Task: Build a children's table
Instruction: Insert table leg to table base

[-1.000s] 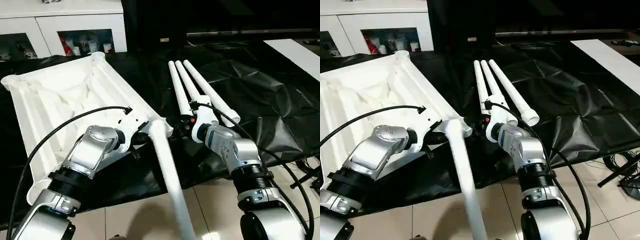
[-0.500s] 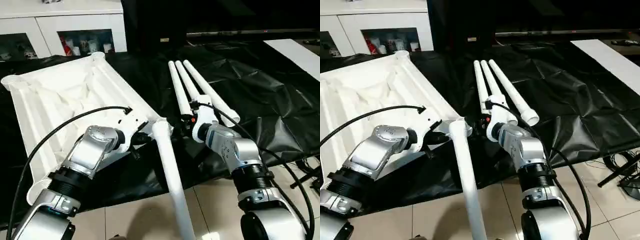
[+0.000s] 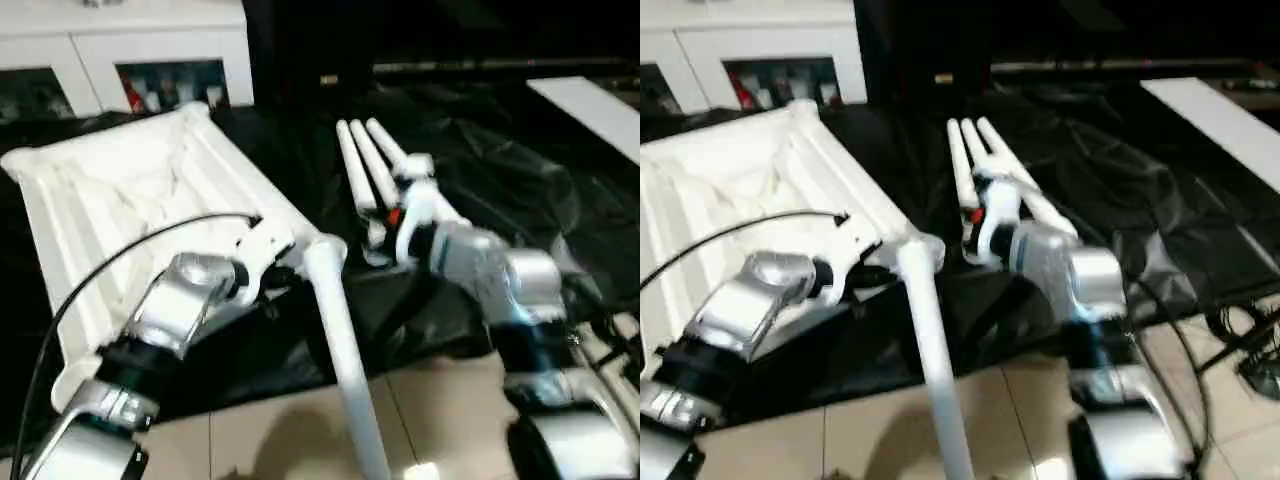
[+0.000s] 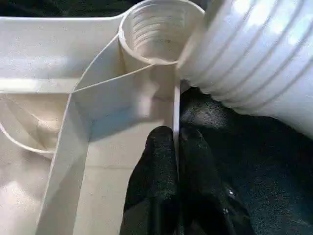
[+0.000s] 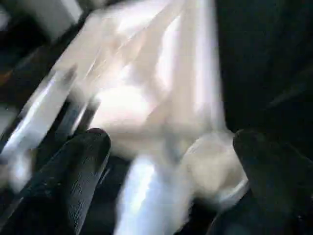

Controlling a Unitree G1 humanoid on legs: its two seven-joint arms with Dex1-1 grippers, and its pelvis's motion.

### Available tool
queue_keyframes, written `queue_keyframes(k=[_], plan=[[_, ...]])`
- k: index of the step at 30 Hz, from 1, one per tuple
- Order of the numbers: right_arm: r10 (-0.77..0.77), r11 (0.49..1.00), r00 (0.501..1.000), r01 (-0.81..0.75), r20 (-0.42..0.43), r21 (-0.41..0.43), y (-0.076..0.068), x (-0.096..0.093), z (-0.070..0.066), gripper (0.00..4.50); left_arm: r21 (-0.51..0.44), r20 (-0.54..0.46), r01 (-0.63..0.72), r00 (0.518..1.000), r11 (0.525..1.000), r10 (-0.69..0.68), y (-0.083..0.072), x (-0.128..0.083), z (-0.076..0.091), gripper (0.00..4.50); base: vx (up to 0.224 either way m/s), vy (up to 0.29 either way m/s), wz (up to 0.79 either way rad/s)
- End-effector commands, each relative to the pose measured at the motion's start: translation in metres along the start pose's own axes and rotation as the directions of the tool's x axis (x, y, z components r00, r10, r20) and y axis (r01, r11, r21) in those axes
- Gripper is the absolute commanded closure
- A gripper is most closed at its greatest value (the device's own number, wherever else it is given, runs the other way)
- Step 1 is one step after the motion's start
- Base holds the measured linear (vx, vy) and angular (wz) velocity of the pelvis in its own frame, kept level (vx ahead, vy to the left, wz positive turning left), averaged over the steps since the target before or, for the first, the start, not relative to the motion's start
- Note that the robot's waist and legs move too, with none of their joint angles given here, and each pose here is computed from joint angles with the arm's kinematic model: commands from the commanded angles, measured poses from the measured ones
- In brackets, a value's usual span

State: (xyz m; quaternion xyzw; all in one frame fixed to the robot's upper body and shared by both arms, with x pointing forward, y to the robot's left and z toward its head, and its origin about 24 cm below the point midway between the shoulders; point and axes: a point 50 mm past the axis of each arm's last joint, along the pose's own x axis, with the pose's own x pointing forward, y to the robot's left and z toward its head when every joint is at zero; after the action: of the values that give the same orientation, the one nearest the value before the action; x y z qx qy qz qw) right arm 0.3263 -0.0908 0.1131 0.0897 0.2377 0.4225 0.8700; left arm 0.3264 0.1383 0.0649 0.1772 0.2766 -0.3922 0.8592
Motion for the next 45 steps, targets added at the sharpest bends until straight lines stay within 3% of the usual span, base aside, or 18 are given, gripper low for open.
queue_keyframes(k=[1, 5, 13, 17, 22, 23, 26, 28, 42, 43, 45], plan=[[0.015, 1.000, 0.992, -0.016, -0.123, -0.011, 0.007, 0.000, -0.015, 0.03, -0.016, -0.061, -0.035, 0.998, 0.999, 0.034, 0.004, -0.001, -0.013, 4.50, 0.000, 0.000, 0.00], [-0.034, 0.999, 0.976, 0.029, -0.213, -0.028, 0.006, -0.001, -0.024, 0.03, -0.015, -0.063, -0.036, 0.997, 0.999, 0.035, 0.004, -0.002, -0.013, 4.50, 0.000, 0.000, 0.00], [-0.073, 0.996, 0.929, 0.084, -0.363, 0.015, 0.004, -0.005, -0.037, 0.03, -0.010, -0.069, -0.032, 0.997, 0.999, 0.031, 0.004, -0.002, -0.014, 4.50, 0.000, 0.000, 0.00], [-0.011, 0.993, 0.924, 0.055, -0.383, 0.105, 0.007, 0.001, -0.047, 0.03, -0.009, -0.069, -0.031, 0.997, 0.999, 0.030, 0.004, -0.002, -0.014, 4.50, 0.000, 0.000, 0.00], [-0.019, 0.988, 0.914, 0.079, -0.406, 0.131, 0.005, 0.006, -0.055, 0.03, -0.009, -0.070, -0.033, 0.997, 0.999, 0.032, 0.004, -0.003, -0.014, 4.50, 0.000, 0.000, 0.00], [-0.029, 0.987, 0.909, 0.090, -0.415, 0.130, 0.004, 0.007, -0.055, 0.29, -0.010, -0.071, -0.033, 0.997, 0.999, 0.032, 0.004, -0.003, -0.015, 4.50, 0.000, 0.000, 0.00], [-0.033, 0.986, 0.907, 0.099, -0.420, 0.137, 0.003, 0.007, -0.055, 0.41, -0.010, -0.071, -0.034, 0.997, 0.999, 0.034, 0.004, -0.003, -0.015, 4.50, 0.000, 0.000, 0.00], [-0.037, 0.984, 0.902, 0.108, -0.430, 0.142, 0.002, 0.007, -0.056, 0.76, -0.010, -0.071, -0.035, 0.997, 0.999, 0.034, 0.004, -0.003, -0.015, 4.50, 0.000, 0.000, 0.00], [-0.062, 0.968, 0.899, 0.160, -0.434, 0.192, -0.005, 0.008, -0.057, 1.71, 0.031, -0.057, -0.038, 0.998, 0.999, 0.039, 0.007, -0.003, -0.013, 4.50, 0.000, 0.000, 0.00], [-0.072, 0.964, 0.905, 0.171, -0.420, 0.204, -0.007, 0.007, -0.055, 1.83, 0.057, -0.041, -0.038, 0.998, 0.998, 0.040, 0.009, -0.003, -0.010, 4.03, 0.000, 0.000, 0.00], [-0.079, 0.960, 0.913, 0.178, -0.400, 0.218, -0.009, 0.007, -0.052, 2.04, 0.073, -0.012, -0.054, 0.998, 0.996, 0.055, 0.012, -0.003, -0.006, 3.92, 0.000, 0.000, 0.00]])
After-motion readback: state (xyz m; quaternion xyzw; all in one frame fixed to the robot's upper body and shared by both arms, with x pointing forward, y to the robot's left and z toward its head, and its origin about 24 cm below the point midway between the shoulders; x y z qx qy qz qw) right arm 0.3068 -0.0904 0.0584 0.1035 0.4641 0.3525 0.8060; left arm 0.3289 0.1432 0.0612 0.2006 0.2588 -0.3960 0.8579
